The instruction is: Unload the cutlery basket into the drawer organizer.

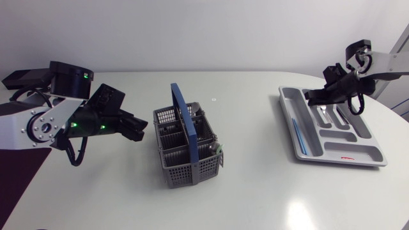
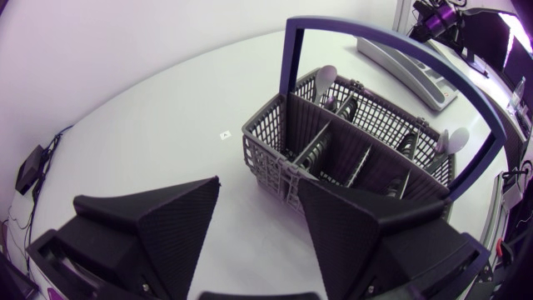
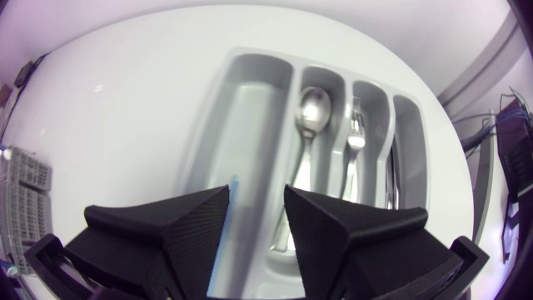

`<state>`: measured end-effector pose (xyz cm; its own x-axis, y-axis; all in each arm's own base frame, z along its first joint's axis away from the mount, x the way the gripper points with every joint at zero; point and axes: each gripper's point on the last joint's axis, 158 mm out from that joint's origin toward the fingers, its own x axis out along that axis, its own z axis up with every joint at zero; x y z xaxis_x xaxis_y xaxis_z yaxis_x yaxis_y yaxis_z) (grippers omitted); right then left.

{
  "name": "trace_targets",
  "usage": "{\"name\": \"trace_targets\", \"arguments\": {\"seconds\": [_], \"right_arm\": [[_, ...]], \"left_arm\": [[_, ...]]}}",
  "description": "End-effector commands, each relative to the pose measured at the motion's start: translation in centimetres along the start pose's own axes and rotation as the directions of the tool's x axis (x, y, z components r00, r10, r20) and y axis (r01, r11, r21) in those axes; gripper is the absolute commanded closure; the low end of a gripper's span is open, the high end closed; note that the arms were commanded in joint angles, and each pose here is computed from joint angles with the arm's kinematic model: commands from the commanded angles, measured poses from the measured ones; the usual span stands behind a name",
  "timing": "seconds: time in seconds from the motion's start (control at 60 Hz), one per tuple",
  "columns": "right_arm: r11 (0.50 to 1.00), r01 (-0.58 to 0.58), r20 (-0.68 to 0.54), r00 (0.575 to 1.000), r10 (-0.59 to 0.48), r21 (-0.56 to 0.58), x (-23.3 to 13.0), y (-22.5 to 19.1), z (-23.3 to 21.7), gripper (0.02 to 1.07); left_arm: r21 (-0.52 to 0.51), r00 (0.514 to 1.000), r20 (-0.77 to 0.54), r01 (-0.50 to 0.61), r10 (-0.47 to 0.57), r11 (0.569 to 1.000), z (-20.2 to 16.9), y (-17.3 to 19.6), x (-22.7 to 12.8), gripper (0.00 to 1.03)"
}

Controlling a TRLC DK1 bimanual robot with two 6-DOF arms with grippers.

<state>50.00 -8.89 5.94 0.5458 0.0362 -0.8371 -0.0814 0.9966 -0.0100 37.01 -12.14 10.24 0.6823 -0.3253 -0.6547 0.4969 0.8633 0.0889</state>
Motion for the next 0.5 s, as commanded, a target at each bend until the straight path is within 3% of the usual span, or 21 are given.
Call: {"name": "trace_targets", "arguments": {"seconds": [0.0, 0.233, 0.483], "right_arm": [[0.996, -0.048, 0.029, 0.998, 0.05, -0.071, -2.5, 3.7, -0.8, 0.52], [0.966, -0.16, 0.027, 0.985, 0.168, -0.201, -7.1, 11.6, -4.9, 0.52], [0.858, -0.321, -0.042, 0.942, 0.332, -0.402, -9.9, 22.3, -11.1, 0.52]], "left_arm": [[0.011, 0.997, 0.08, 0.006, -0.007, 1.0, 2.7, -0.6, -2.0, 0.36], [0.116, 0.988, 0.144, 0.037, -0.053, 0.993, 7.6, -4.5, -7.4, 0.37], [0.106, 0.999, 0.043, -0.018, 0.013, 0.994, 4.7, -2.7, -3.3, 0.37]]}}
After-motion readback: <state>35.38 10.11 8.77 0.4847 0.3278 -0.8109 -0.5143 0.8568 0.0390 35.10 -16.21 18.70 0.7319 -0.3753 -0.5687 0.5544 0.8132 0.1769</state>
